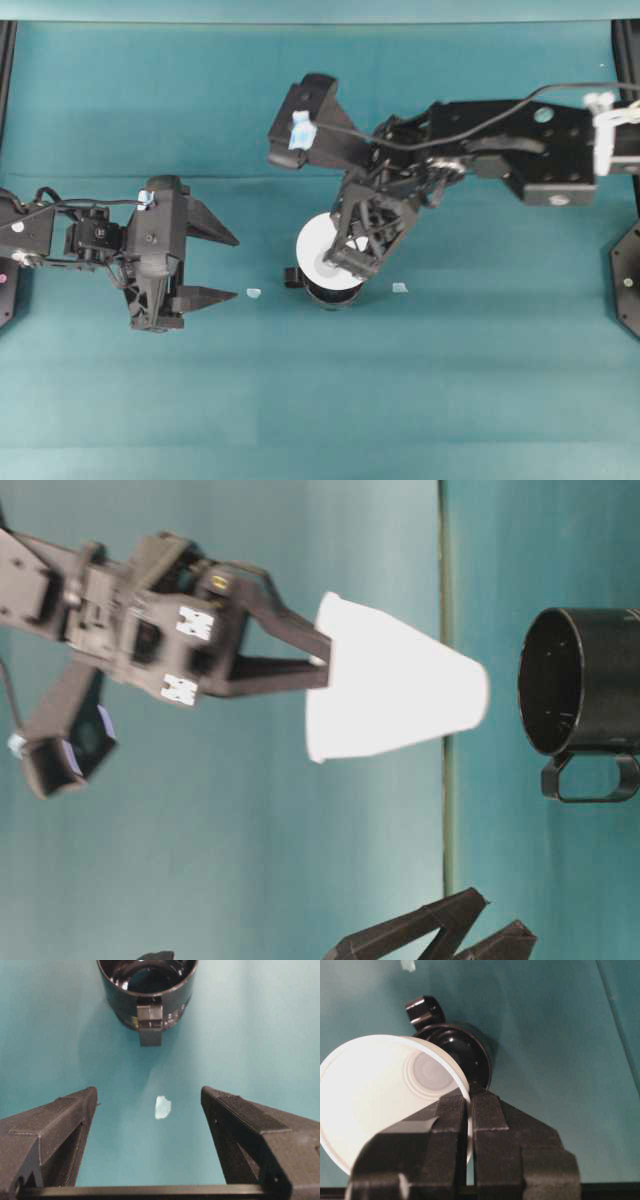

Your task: Put the paper cup into the moved cup holder.

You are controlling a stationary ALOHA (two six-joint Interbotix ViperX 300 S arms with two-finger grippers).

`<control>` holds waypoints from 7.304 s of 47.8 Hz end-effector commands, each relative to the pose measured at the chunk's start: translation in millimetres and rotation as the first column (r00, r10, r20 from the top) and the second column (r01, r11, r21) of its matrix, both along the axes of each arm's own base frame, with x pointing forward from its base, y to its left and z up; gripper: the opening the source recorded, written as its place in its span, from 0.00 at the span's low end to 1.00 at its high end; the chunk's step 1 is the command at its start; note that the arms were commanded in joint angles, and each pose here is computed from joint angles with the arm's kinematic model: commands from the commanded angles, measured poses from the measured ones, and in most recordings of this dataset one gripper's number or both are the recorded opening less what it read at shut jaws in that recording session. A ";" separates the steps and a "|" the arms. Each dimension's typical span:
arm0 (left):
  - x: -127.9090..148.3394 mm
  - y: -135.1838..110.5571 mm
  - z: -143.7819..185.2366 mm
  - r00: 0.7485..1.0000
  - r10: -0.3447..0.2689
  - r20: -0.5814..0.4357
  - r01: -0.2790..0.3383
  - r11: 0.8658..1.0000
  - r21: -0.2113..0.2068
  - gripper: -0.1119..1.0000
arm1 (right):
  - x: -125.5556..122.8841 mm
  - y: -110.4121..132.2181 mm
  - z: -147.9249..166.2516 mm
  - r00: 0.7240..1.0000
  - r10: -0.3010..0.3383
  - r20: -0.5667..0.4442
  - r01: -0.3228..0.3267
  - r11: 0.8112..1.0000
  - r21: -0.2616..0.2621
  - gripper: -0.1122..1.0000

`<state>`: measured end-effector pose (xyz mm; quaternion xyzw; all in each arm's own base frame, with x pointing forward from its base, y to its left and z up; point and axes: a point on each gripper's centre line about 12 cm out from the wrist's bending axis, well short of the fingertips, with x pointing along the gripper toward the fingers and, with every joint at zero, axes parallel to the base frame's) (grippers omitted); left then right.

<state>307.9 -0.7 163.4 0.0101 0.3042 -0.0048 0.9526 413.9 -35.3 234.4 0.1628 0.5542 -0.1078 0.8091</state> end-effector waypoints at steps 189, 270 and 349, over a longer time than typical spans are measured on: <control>1.6 -0.5 4.2 1.000 -0.003 0.015 0.003 1.000 0.001 0.87 | -45.8 17.4 32.5 0.977 0.044 0.208 -0.036 0.998 -0.042 0.92; 1.6 -0.5 4.2 1.000 -0.003 0.015 0.003 1.000 0.001 0.87 | -51.5 19.8 33.9 0.963 0.053 0.265 -0.041 0.998 -0.050 0.92; 2.0 -1.0 5.1 1.000 -0.004 0.018 0.004 1.000 0.001 0.87 | -51.5 20.3 33.9 0.963 0.053 0.265 -0.042 0.998 -0.049 0.92</control>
